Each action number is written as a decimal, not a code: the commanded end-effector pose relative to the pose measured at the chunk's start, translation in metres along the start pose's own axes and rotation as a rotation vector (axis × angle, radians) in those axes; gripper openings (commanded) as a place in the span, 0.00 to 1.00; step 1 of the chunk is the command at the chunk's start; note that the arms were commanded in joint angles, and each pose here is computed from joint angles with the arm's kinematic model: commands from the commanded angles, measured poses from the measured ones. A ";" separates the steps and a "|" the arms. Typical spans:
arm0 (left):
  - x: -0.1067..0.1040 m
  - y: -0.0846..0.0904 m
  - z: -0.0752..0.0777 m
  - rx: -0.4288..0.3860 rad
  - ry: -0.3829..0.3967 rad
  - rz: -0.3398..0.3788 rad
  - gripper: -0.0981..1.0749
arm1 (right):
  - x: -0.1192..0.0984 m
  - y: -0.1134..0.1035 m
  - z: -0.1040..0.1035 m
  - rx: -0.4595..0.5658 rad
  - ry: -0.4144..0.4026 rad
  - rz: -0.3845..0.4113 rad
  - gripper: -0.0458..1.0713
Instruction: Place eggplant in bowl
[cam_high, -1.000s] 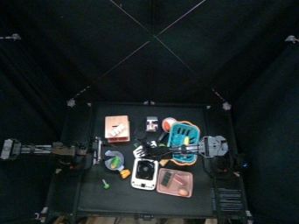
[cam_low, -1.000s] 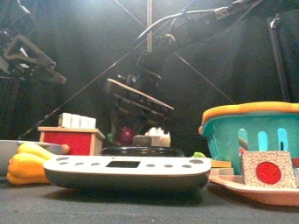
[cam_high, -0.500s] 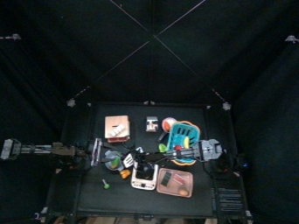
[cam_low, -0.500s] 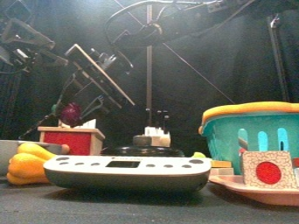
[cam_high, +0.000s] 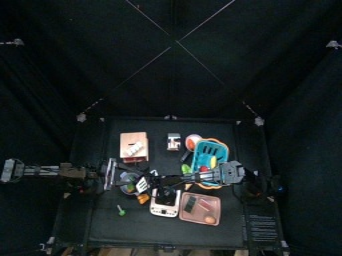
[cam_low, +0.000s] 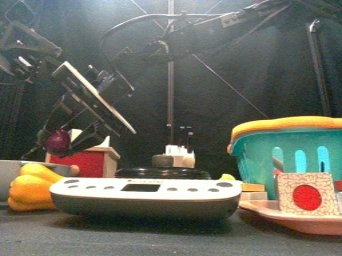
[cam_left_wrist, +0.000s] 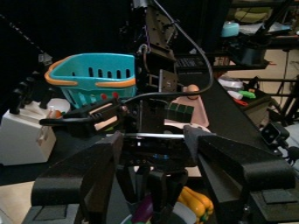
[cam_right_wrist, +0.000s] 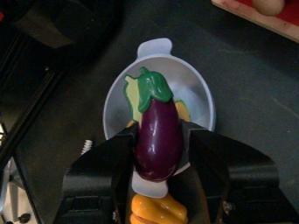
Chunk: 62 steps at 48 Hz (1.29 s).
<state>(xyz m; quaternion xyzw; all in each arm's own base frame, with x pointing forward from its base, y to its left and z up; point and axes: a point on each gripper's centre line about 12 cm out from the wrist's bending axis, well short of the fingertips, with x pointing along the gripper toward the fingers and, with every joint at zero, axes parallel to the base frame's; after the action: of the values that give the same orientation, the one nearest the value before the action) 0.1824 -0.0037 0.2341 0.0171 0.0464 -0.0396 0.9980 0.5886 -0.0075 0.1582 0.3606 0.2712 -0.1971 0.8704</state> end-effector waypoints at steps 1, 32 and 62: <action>0.001 0.000 0.005 0.002 -0.012 -0.001 0.88 | -0.012 0.016 0.015 0.006 -0.033 0.040 0.73; 0.001 0.000 0.004 0.000 -0.009 0.000 0.88 | -0.011 0.013 0.018 0.005 -0.034 0.013 0.73; 0.001 0.001 0.003 -0.001 -0.006 0.002 0.88 | -0.011 0.014 0.018 0.003 -0.036 0.009 0.85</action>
<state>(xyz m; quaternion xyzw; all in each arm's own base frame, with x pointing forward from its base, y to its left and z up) 0.1820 -0.0035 0.2317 0.0161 0.0506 -0.0387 0.9978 0.5899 -0.0091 0.1558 0.3539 0.2792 -0.2108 0.8674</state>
